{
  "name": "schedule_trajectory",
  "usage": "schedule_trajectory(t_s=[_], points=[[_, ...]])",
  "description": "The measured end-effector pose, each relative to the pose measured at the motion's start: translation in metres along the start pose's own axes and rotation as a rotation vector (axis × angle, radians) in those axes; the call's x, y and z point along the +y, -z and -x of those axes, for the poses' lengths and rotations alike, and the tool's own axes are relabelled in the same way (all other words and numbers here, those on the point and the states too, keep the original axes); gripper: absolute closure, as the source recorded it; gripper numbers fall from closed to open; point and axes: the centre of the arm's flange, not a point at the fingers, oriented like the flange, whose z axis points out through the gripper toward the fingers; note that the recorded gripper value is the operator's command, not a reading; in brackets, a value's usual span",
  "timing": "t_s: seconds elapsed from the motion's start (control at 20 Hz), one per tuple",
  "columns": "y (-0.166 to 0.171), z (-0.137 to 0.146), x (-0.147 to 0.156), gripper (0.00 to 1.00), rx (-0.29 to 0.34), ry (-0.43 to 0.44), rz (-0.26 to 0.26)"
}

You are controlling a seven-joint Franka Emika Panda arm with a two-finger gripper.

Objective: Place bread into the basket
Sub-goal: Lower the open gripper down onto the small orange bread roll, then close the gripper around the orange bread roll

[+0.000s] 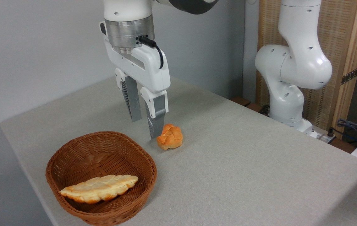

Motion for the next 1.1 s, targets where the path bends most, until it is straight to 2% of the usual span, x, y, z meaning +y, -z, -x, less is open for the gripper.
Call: schedule_trajectory(t_s=[1.1], points=[[-0.0081, 0.0093, 0.005, 0.0, -0.059, 0.008, 0.072]])
